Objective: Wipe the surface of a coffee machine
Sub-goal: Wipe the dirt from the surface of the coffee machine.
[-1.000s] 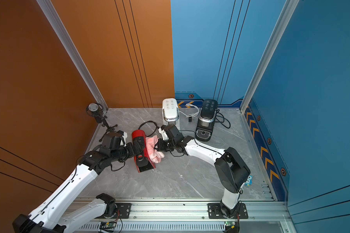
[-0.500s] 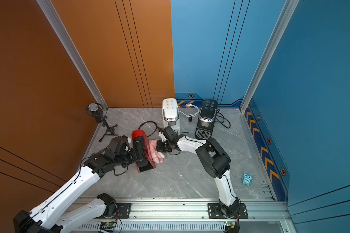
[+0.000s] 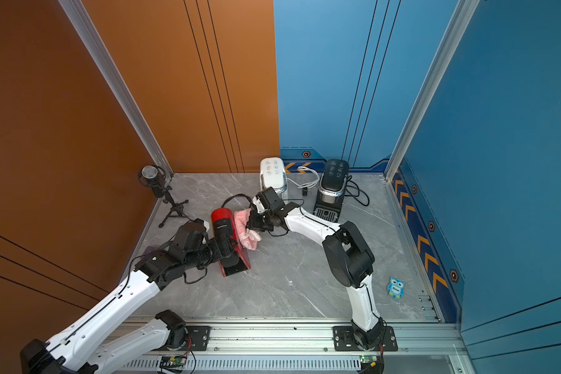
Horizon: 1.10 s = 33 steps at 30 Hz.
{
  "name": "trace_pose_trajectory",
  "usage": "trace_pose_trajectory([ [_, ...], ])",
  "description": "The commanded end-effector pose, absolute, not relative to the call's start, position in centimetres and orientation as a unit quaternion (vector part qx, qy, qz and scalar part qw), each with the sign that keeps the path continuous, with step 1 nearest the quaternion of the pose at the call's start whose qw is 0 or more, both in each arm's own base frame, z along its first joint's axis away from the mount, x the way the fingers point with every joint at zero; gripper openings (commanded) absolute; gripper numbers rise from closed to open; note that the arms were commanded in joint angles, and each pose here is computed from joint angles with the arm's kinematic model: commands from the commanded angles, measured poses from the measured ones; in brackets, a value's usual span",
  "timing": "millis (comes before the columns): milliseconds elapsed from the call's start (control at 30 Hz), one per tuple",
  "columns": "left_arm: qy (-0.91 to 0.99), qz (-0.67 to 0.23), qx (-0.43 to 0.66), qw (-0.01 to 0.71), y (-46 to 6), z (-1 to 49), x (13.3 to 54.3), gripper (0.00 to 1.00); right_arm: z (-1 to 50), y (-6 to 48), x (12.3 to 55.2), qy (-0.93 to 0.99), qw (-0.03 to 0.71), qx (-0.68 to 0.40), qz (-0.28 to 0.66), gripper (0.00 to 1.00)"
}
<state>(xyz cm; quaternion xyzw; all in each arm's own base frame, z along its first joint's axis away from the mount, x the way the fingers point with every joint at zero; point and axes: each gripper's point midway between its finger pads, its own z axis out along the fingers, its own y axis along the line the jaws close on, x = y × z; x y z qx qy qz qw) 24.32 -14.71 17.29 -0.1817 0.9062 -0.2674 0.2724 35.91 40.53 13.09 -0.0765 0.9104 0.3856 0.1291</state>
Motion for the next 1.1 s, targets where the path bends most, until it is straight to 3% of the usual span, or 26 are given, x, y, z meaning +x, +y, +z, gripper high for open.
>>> trace_pose_trajectory([
  [0, 0.885, -0.324, -0.177, 0.286, -16.8, 18.3, 25.1, 0.99, 17.1, 40.9, 36.7, 0.901, 0.166, -0.096, 0.389, 0.00],
  [433, 0.871, -0.332, -0.172, 0.319, -18.2, 19.6, 25.6, 0.99, 17.2, 38.8, 36.4, 0.921, 0.169, -0.098, 0.337, 0.00],
  [733, 0.870, -0.337, -0.165, 0.321, -18.1, 19.8, 25.3, 0.99, 13.9, 37.4, 33.5, 0.937, 0.155, -0.095, 0.299, 0.00],
  [1067, 0.872, -0.348, -0.148, 0.312, -19.1, 20.3, 24.9, 0.99, 15.3, 34.7, 29.6, 0.941, 0.199, -0.115, 0.247, 0.00],
])
